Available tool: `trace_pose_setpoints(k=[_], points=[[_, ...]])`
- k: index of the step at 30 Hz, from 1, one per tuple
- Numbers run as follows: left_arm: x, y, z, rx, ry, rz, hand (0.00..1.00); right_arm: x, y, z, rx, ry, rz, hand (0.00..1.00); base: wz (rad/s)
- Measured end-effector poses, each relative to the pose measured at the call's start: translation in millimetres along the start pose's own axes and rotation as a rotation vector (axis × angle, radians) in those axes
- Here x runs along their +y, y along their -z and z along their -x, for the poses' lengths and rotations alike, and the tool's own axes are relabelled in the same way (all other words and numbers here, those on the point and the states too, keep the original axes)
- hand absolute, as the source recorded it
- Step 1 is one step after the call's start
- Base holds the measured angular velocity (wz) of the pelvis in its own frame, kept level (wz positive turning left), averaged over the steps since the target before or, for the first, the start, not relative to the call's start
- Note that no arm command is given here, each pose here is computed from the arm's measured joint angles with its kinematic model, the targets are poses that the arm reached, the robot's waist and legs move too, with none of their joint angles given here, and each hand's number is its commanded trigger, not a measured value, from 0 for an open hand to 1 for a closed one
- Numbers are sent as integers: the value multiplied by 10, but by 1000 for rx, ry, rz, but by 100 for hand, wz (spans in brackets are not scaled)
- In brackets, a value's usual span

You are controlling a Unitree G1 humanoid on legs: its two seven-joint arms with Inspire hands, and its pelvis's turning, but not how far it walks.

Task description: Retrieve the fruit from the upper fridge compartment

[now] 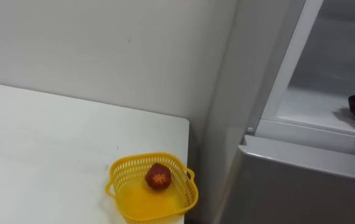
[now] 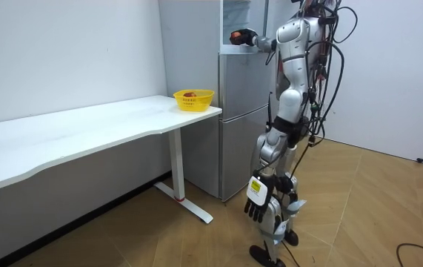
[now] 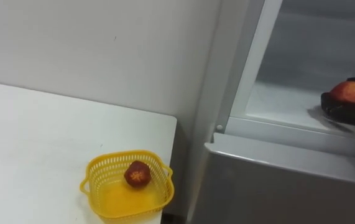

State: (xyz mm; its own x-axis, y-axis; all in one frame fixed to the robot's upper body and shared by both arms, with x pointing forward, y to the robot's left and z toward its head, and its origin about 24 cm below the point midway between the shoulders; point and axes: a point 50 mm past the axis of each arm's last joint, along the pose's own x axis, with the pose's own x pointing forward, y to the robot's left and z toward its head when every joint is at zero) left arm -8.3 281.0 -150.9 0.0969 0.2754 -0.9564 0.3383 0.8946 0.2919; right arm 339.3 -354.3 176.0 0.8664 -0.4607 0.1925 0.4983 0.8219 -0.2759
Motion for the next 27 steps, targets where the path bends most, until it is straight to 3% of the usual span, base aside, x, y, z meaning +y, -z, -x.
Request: trace_pose_setpoints(k=[5,12,27], points=[[-7,-5,1,-8,-13,2,0,88,-159,63,-85,-39,27,100,-5],[-62,-82,-8,-32,-28,10,0,505,-307,442,-250,-160,12,100,-8],[-210,-15,-24,5,3,61,0,711,-970,863,-594,-209,-47,100,-1]])
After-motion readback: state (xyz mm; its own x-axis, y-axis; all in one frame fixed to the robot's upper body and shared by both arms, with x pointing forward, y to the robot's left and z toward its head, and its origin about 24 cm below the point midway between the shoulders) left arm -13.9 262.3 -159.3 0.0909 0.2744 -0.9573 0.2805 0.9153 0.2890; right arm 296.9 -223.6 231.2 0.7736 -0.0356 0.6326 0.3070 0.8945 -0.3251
